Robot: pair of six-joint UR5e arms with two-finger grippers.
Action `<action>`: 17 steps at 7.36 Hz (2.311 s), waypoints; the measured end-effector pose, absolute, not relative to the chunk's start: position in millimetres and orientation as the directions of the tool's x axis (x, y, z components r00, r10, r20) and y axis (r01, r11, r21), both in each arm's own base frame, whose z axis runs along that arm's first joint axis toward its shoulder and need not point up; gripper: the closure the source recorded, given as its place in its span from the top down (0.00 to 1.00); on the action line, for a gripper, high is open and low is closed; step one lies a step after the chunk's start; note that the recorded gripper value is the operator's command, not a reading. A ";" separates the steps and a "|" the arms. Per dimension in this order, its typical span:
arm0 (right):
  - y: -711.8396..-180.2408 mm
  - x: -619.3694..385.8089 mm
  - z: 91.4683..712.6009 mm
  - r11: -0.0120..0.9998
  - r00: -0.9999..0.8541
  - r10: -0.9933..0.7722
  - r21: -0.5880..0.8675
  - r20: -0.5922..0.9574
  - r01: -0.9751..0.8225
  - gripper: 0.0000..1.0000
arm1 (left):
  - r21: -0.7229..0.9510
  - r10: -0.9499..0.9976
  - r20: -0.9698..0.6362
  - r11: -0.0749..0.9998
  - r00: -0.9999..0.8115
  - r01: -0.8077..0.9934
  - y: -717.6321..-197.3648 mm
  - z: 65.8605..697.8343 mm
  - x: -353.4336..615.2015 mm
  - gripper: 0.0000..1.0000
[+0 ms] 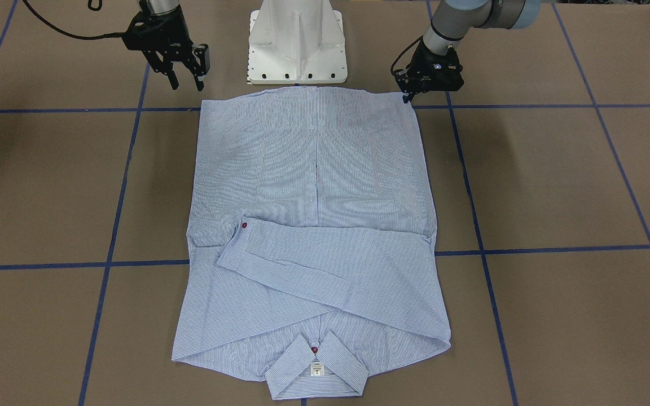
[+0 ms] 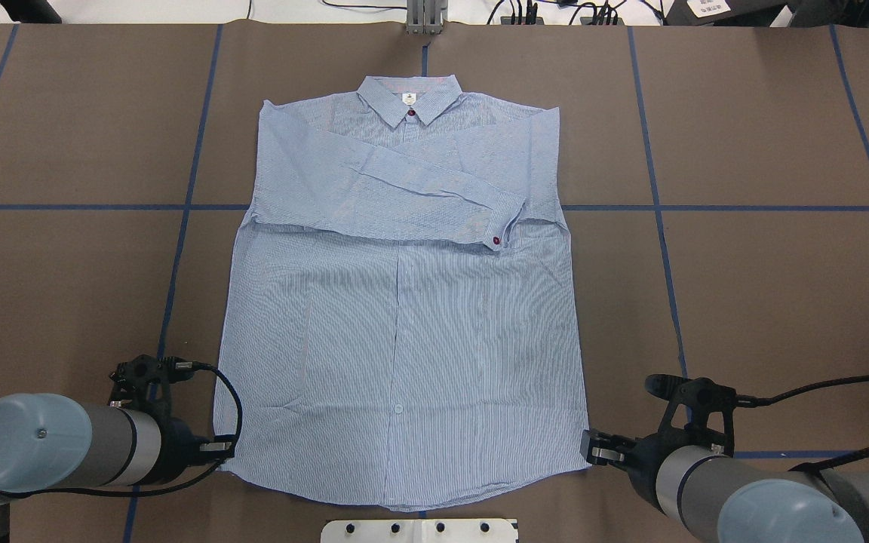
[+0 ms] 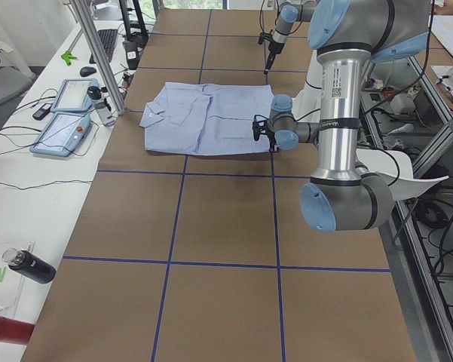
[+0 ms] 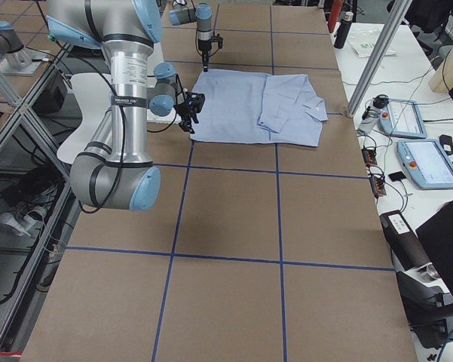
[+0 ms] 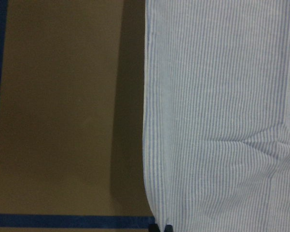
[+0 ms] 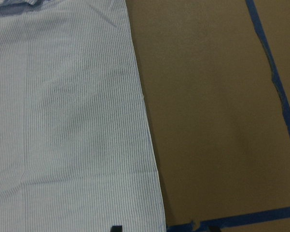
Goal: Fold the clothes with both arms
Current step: 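Lower both grippers onto the hem corners and close them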
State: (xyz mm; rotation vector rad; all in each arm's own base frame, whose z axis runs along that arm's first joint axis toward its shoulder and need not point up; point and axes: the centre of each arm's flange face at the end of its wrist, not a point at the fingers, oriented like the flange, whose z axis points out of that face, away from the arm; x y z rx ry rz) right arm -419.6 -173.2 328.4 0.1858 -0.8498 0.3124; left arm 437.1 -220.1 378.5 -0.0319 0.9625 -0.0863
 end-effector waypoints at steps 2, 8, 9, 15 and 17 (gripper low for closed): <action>-162.0 -432.3 333.4 0.918 0.597 0.230 0.034 0.769 -0.396 0.64 | -0.066 -0.087 -0.822 0.996 0.563 0.058 -219.7 375.6 435.9 0.00; -149.2 -484.0 345.3 0.878 0.575 0.258 0.060 0.776 -0.474 0.58 | -0.068 -0.087 -0.826 0.996 0.557 0.055 -218.8 372.1 434.5 0.00; -147.3 -486.8 348.4 0.879 0.581 0.255 0.066 0.773 -0.473 0.57 | -0.068 -0.086 -0.826 0.996 0.556 0.054 -218.4 371.5 434.4 0.00; -142.7 -495.5 362.3 0.877 0.611 0.242 0.099 0.754 -0.470 0.55 | -0.069 -0.086 -0.828 0.996 0.553 0.052 -217.6 369.6 435.0 0.00; -142.1 -497.1 365.5 0.877 0.617 0.240 0.104 0.749 -0.468 0.52 | -0.069 -0.086 -0.829 0.996 0.553 0.053 -217.7 369.3 435.0 0.00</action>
